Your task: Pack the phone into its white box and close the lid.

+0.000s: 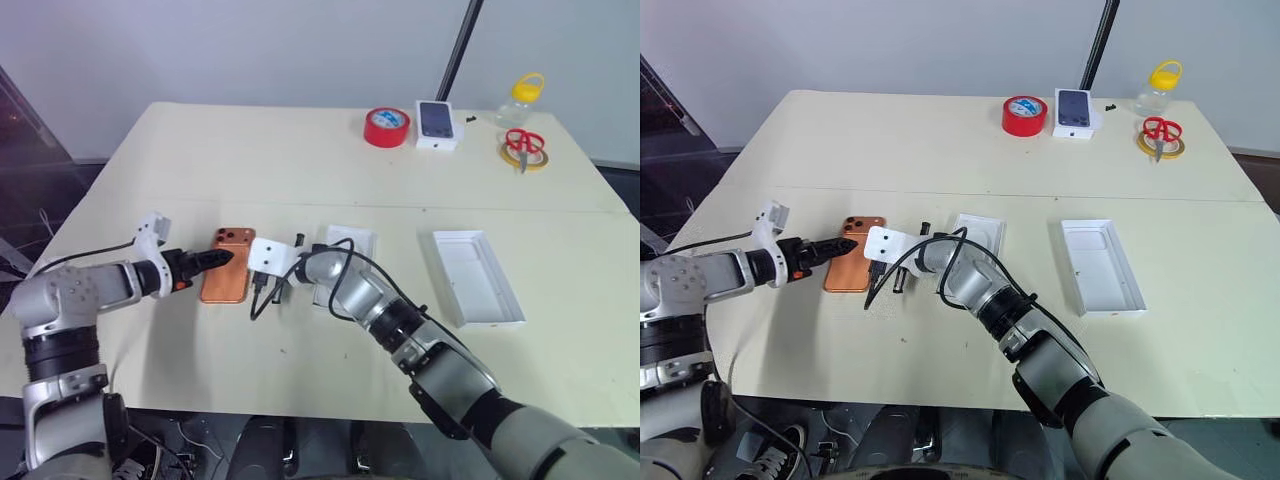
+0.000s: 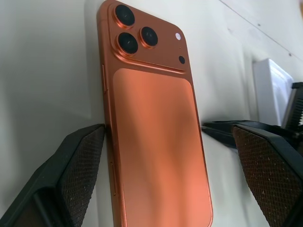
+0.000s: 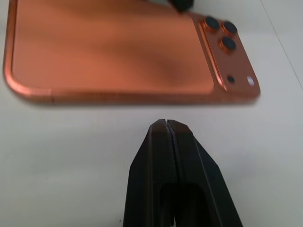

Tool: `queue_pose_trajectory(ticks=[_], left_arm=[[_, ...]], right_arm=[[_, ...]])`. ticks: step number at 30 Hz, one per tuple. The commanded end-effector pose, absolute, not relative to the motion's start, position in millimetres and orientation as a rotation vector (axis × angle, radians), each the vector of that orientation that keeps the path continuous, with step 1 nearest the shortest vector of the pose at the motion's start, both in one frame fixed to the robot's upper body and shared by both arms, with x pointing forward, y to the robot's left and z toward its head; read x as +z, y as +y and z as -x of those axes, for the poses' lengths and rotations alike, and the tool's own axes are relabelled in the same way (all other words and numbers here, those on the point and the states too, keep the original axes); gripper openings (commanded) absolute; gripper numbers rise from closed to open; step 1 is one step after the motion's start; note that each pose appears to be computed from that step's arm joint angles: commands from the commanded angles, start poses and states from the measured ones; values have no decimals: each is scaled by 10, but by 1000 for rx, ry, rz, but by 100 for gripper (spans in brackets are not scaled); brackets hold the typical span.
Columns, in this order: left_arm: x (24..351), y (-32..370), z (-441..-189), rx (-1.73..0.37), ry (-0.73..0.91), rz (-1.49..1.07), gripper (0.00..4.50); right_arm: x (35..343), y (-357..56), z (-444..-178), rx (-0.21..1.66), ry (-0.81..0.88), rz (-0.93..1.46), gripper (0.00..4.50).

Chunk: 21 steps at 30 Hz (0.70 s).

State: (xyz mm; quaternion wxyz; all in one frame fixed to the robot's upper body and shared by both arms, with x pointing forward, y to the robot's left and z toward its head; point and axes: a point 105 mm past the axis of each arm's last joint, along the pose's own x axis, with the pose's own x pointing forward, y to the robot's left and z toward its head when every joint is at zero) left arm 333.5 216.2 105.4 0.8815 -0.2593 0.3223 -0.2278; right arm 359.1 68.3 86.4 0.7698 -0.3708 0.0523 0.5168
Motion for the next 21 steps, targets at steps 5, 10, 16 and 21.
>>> queue_pose_trajectory(ticks=[5, 10, 16, 21], left_arm=[[738, 1767, -3224, -570, 844, 630, 450], [776, 1916, -3271, -531, 829, 653, 450], [768, 1943, -3255, -540, 840, 673, 367], [740, 1930, -3216, -553, 863, 690, 272]], right_arm=[[832, 647, -3593, 1115, 123, 812, 3], [839, 598, -3619, 1102, 126, 810, 3], [850, 608, -3617, 1102, 117, 813, 0], [850, 607, -3624, 1098, 115, 811, 0]])
